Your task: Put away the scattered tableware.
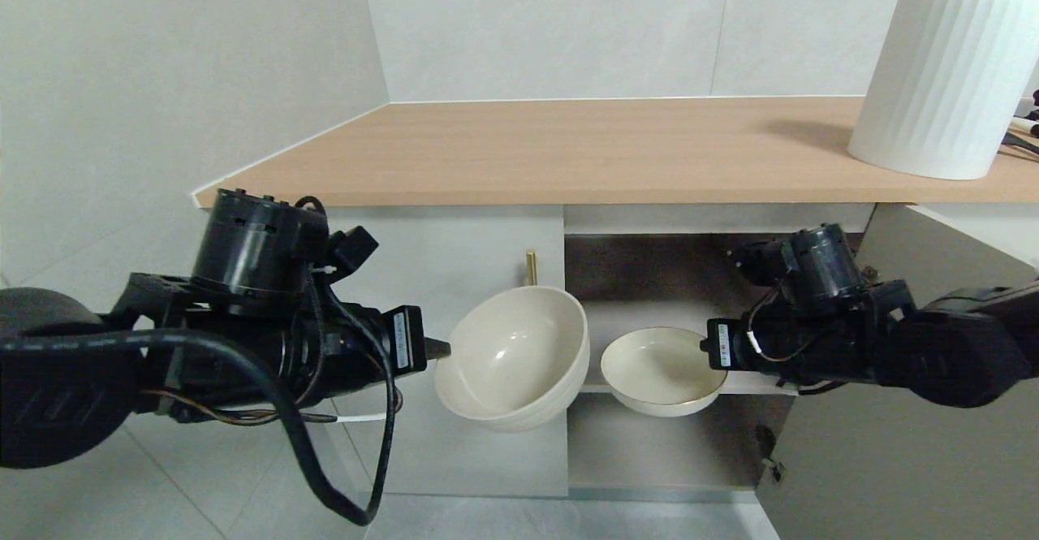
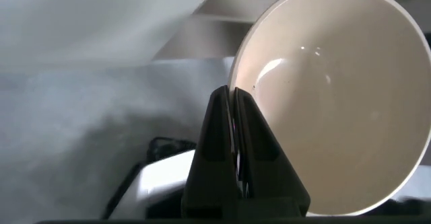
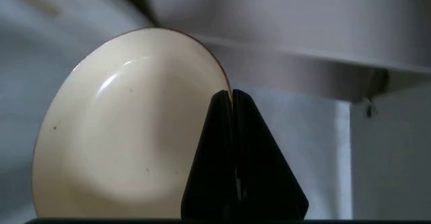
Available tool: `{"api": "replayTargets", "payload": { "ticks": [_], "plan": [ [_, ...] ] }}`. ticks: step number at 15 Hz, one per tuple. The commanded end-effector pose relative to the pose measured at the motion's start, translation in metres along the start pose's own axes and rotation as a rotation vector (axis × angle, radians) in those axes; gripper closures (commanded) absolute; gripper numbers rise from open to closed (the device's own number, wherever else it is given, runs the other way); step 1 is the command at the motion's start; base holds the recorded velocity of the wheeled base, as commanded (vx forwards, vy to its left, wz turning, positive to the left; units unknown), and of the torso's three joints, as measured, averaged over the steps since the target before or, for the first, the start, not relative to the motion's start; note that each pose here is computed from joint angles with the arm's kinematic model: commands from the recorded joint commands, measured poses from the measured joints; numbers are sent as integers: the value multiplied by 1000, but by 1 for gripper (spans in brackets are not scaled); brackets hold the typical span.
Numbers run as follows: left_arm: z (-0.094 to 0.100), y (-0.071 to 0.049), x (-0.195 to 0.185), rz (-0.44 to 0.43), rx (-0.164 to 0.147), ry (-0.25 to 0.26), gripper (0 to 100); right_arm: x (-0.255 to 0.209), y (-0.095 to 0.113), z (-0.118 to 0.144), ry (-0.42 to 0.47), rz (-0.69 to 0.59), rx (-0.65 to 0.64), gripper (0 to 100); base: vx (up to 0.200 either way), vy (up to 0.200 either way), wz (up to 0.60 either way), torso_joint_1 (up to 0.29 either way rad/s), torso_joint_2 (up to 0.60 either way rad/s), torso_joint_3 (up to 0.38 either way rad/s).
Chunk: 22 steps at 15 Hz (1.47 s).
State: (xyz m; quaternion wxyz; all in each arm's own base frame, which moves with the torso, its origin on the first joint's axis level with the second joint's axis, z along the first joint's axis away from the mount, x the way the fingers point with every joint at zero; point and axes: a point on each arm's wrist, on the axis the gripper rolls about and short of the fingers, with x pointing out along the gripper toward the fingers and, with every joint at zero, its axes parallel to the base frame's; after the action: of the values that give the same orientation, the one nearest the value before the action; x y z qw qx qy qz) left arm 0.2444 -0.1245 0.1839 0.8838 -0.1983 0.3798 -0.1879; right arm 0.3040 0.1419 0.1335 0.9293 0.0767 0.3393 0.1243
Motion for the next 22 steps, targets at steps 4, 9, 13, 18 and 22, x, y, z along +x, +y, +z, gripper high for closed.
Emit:
{"api": "replayTargets", "payload": {
  "ticks": [4, 9, 13, 18, 22],
  "plan": [
    [-12, 4, 31, 108, 36, 51, 100, 105, -29, -34, -23, -154, 43, 100, 0, 0, 0, 0, 0, 0],
    [-12, 3, 30, 105, 38, 48, 100, 144, -44, -34, -63, -245, 143, 100, 0, 0, 0, 0, 0, 0],
    [-11, 2, 29, 104, 38, 43, 100, 162, -51, -31, -104, -303, 162, 100, 0, 0, 0, 0, 0, 0],
    [-12, 3, 31, 107, 36, 52, 100, 188, -64, -27, -162, -396, 178, 100, 0, 0, 0, 0, 0, 0],
    [-13, 3, 32, 107, 38, 54, 100, 199, -70, -25, -175, -411, 185, 100, 0, 0, 0, 0, 0, 0]
  ]
}}
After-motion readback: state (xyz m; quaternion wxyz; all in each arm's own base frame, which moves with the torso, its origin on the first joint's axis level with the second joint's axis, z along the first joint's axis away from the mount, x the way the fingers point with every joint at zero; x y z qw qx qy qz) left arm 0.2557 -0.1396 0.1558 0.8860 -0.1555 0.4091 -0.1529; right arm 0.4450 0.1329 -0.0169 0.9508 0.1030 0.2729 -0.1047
